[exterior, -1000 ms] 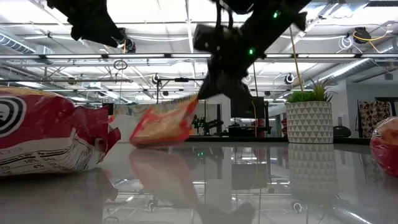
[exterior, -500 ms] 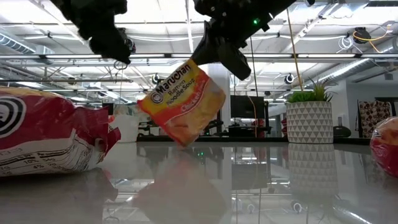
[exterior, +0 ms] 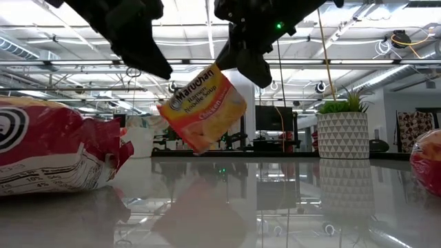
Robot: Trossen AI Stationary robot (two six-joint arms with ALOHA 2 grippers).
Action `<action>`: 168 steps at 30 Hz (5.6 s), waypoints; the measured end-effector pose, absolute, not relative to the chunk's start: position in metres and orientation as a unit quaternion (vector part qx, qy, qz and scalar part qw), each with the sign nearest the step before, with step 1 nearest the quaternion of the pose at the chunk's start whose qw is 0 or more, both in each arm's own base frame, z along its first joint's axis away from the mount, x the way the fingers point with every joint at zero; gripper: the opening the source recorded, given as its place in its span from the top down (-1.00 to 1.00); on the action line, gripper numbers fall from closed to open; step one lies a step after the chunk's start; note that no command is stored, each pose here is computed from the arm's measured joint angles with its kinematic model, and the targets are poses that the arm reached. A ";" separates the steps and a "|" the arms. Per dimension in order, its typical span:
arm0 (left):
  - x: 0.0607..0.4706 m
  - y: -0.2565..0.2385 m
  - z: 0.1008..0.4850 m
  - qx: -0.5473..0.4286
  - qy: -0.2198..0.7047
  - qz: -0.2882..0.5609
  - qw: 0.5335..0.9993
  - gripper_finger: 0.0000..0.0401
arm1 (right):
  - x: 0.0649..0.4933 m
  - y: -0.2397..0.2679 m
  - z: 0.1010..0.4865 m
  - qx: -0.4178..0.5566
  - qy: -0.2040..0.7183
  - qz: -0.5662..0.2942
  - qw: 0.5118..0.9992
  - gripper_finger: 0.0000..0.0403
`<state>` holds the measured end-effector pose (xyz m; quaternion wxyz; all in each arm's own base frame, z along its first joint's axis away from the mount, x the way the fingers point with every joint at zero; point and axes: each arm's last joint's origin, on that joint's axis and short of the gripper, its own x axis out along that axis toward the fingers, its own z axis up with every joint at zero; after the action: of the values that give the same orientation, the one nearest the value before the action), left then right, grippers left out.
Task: Sort Maruchan noodles
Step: Put the orange noodle pack into the white bin
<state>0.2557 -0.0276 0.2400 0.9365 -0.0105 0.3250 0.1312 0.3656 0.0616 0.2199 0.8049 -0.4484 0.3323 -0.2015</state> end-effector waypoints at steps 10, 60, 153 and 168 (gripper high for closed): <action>0.264 -0.024 0.232 -0.014 0.328 0.143 0.934 -0.70 | 0.366 0.060 0.220 -0.445 0.331 -0.204 0.806 1.00; 0.297 0.014 0.193 -0.052 0.353 0.116 0.927 0.41 | 0.368 0.055 0.221 -0.427 0.324 -0.216 0.816 1.00; 0.164 0.171 0.318 -0.203 0.428 0.621 0.624 0.30 | 0.183 0.048 0.304 -0.204 0.155 -0.197 0.946 1.00; 0.138 0.191 0.257 -0.278 0.454 0.607 0.590 0.30 | 0.188 0.055 0.299 -0.217 0.165 -0.183 0.945 1.00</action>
<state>0.1376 0.1906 0.2568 0.5897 -0.2780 0.4542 0.6072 0.1876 0.0548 0.2988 0.9446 -0.2166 0.1649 -0.1834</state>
